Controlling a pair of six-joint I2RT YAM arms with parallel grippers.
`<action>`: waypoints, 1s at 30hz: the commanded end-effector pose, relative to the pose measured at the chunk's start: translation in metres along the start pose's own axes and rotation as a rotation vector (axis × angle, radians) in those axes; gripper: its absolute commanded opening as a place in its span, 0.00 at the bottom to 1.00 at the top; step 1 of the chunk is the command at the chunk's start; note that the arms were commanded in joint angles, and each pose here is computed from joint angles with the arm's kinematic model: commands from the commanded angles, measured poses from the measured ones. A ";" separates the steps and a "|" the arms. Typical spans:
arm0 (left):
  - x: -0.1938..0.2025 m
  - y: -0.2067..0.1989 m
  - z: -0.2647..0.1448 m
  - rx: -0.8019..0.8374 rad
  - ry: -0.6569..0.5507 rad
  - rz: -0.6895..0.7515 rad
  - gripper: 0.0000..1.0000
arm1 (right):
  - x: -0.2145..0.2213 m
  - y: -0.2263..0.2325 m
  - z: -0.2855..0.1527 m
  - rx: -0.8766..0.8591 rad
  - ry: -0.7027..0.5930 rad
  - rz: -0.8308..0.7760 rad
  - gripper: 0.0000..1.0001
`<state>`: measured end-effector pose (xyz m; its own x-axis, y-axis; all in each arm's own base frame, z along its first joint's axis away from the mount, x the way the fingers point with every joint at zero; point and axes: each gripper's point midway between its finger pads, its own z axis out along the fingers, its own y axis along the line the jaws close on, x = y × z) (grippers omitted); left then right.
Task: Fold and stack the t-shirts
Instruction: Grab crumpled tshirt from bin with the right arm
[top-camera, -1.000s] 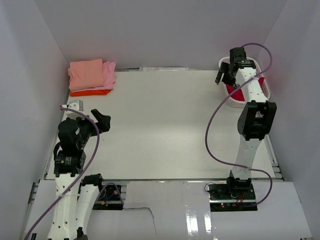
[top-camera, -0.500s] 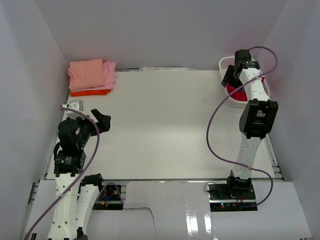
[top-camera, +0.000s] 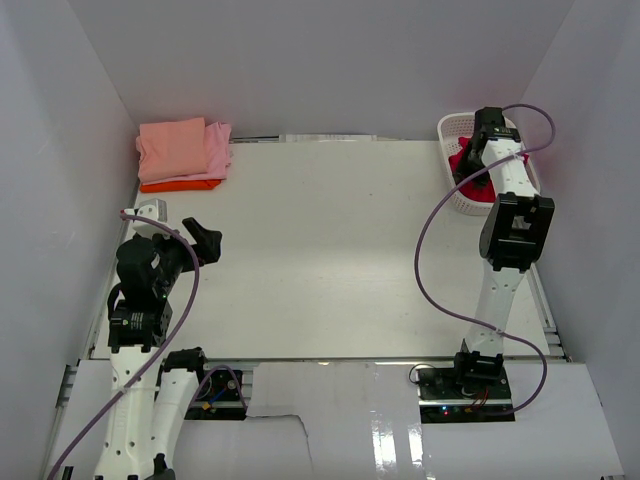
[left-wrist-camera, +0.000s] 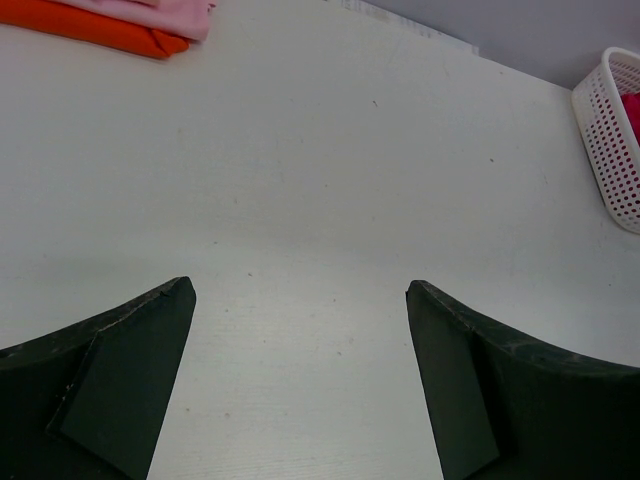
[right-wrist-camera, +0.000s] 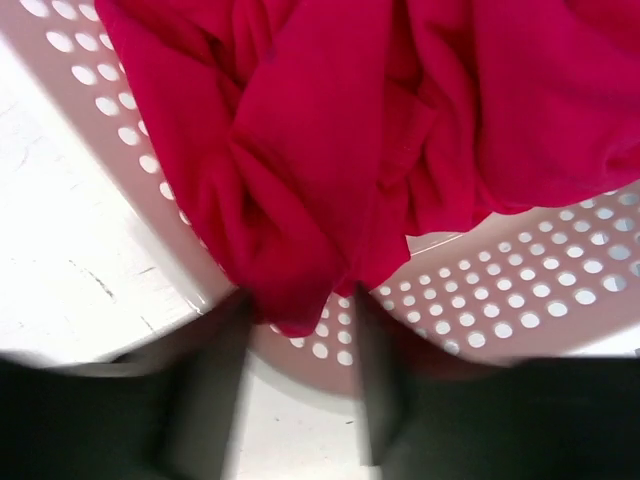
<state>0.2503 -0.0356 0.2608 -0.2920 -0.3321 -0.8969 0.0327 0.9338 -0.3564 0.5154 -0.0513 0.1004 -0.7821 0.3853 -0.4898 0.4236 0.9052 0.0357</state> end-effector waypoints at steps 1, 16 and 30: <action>0.002 0.000 0.001 0.007 0.005 0.008 0.98 | -0.016 0.010 0.001 -0.038 -0.047 0.012 0.39; 0.008 -0.008 0.004 0.042 0.032 0.017 0.98 | -0.112 0.033 -0.101 -0.196 -0.389 0.025 0.08; 0.010 -0.008 0.006 0.042 0.045 0.015 0.98 | -0.083 0.124 -0.420 -1.187 -0.712 -0.274 0.08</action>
<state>0.2527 -0.0440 0.2547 -0.3270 -0.3207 -0.8889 0.0572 0.9322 -0.3573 0.4878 0.0462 0.4565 -0.2492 0.3370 -0.9080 -0.2625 0.8789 0.3982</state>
